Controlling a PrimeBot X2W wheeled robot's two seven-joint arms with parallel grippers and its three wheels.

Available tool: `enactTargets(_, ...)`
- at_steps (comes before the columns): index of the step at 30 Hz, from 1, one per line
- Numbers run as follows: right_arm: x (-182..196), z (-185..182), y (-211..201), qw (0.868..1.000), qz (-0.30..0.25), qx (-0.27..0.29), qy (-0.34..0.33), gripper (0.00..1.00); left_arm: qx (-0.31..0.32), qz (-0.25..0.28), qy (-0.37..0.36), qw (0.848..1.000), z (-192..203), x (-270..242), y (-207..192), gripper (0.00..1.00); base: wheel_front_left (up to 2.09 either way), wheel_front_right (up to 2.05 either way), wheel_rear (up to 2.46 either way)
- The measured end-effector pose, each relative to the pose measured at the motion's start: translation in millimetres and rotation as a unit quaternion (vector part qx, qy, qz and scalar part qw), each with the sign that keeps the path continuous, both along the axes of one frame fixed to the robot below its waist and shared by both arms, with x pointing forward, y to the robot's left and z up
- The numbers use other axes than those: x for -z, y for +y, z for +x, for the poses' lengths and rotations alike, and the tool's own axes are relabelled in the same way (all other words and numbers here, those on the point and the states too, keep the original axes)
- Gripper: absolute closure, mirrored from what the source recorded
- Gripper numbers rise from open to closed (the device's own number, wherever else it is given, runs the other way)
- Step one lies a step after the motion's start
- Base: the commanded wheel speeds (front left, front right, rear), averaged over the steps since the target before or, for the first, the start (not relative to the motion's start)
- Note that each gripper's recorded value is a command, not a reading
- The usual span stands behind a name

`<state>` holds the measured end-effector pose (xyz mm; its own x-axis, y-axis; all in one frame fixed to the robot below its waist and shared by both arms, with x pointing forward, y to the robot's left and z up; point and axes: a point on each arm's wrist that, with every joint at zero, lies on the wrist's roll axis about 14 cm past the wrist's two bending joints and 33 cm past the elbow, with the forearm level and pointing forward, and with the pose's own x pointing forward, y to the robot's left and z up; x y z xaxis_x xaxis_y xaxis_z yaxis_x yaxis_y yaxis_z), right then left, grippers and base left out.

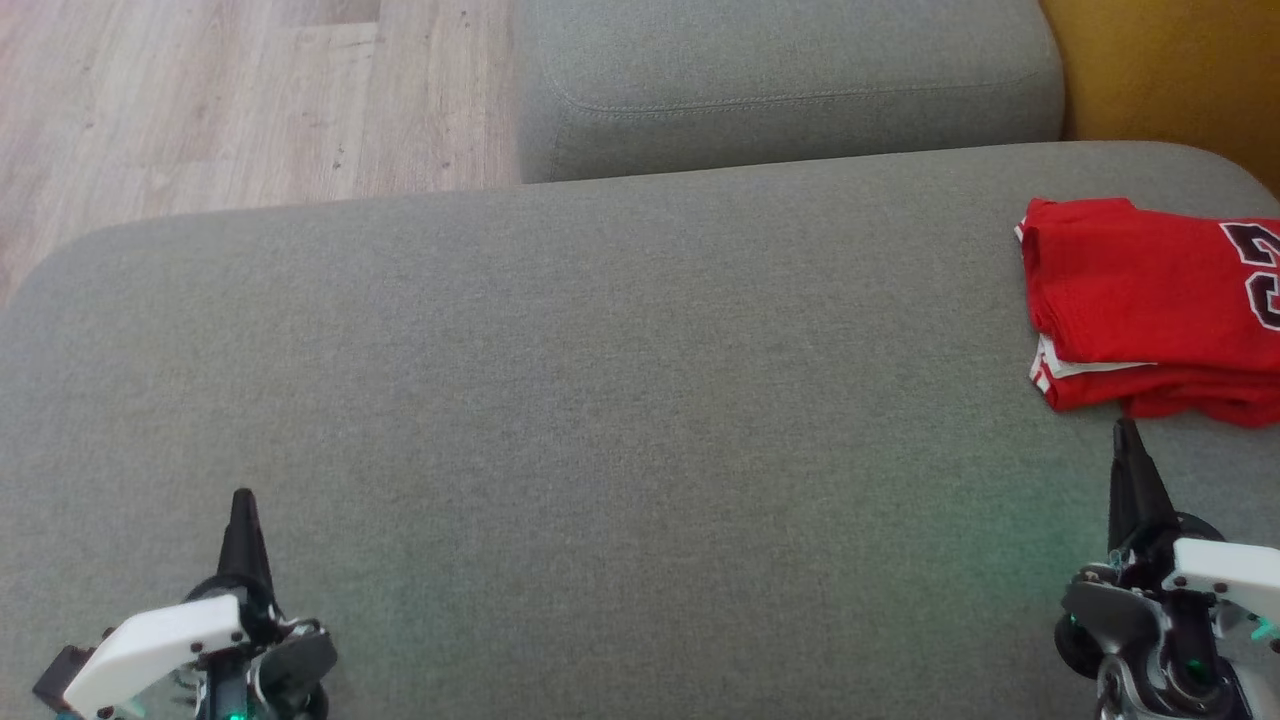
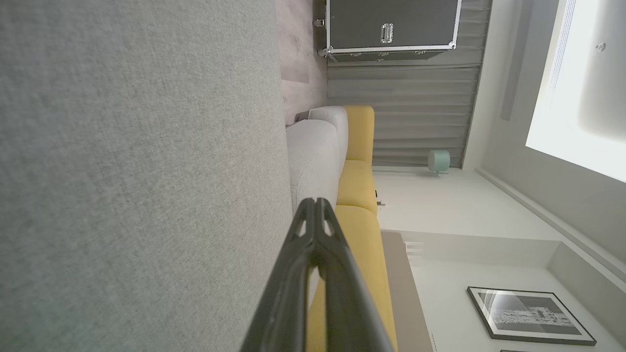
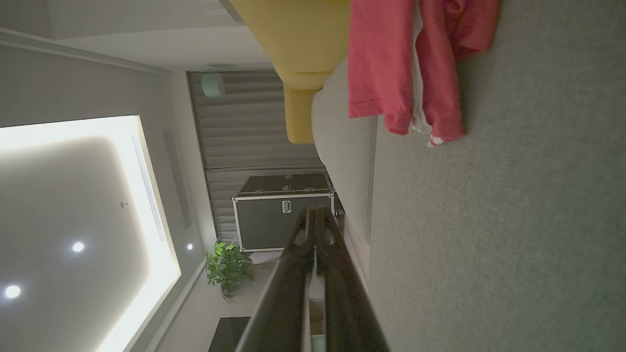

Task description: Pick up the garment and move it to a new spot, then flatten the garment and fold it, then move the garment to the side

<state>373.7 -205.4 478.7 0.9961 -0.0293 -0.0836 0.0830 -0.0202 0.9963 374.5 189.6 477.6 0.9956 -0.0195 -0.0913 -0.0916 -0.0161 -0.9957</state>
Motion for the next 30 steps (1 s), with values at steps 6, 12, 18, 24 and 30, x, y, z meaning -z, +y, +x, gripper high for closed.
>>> enactTargets(6,0.0,0.0,-0.4,1.0,0.0,0.001,0.0,1.0,0.0,0.0,0.0,1.0,0.0,0.0,0.1,1.0,0.0,0.0,0.0)
enactTargets(12,0.0,-0.1,-0.7,1.0,0.0,0.001,0.0,1.0,0.001,0.0,0.0,1.0,0.0,0.0,-0.1,1.0,0.0,0.0,0.0)
enactTargets(18,0.0,-0.1,-0.2,1.0,0.001,-0.001,0.0,1.0,0.002,0.0,0.0,1.0,0.0,0.0,-0.4,1.0,0.0,0.0,0.0)
enactTargets(24,0.0,-0.1,-0.5,1.0,0.0,-0.001,0.0,1.0,0.002,0.0,0.0,1.0,-0.1,0.0,-0.2,1.0,0.0,0.0,0.0)
enactTargets(30,0.0,-0.2,-1.1,1.0,0.0,0.0,0.0,1.0,0.002,-0.001,0.0,1.0,-0.1,0.0,-0.2,1.0,0.0,0.0,0.0)
